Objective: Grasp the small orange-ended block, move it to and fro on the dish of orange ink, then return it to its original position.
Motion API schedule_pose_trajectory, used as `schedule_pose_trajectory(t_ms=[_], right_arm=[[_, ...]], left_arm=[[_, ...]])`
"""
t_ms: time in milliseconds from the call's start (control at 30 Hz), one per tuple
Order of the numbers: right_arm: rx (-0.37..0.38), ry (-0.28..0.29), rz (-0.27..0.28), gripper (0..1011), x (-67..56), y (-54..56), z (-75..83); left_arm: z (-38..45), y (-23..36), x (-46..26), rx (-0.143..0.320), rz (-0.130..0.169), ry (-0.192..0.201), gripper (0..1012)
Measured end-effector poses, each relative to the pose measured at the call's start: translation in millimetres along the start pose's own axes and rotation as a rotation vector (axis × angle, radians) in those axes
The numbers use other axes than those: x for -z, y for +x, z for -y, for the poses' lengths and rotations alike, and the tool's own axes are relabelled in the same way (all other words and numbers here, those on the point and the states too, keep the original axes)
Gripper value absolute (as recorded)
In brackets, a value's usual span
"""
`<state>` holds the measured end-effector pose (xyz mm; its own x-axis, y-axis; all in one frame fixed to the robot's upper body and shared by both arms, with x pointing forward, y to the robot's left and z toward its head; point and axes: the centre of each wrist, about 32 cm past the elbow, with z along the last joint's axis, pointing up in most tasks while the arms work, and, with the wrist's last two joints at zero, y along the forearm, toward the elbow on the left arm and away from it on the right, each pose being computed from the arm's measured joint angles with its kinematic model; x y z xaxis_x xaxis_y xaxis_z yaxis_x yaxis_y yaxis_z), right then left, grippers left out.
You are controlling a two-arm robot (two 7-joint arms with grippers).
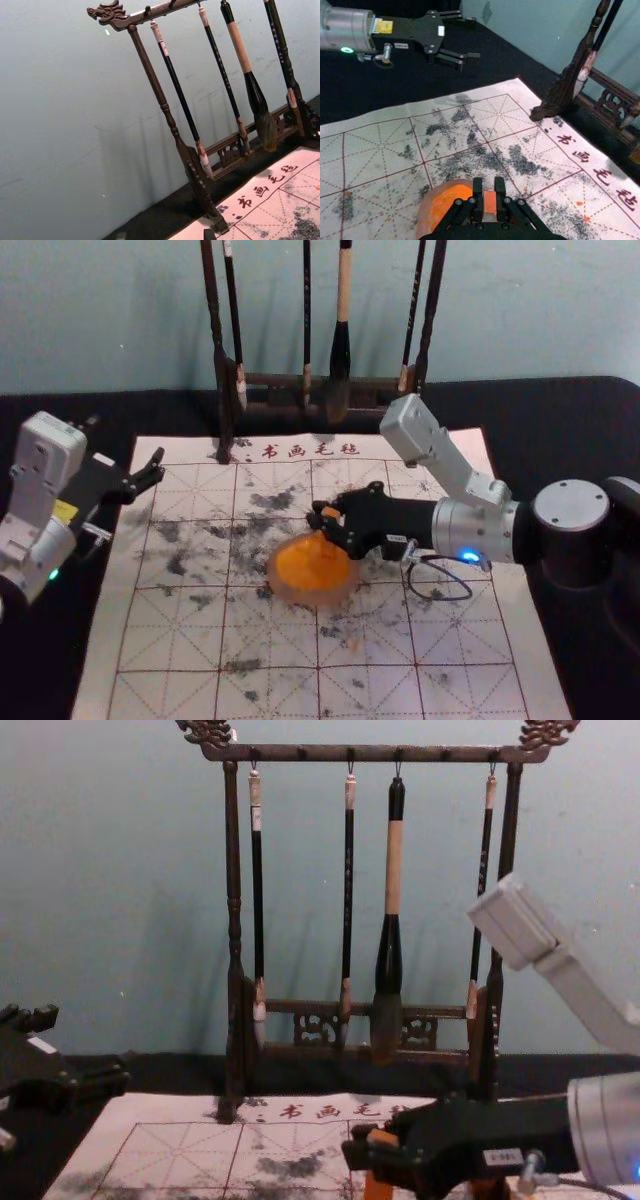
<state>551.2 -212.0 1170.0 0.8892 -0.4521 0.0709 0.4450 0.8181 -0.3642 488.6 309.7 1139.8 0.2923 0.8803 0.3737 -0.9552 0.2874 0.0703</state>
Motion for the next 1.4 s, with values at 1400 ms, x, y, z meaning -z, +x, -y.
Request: schedule_pose_trajectory(t_ms=[1400], right_arm=[[-0.068,0.019,-0.022,114,2.3,-20.7,-10.4]], left_arm=[[0.0,0.0,0.0,0.000,0.000,0.000,1001]])
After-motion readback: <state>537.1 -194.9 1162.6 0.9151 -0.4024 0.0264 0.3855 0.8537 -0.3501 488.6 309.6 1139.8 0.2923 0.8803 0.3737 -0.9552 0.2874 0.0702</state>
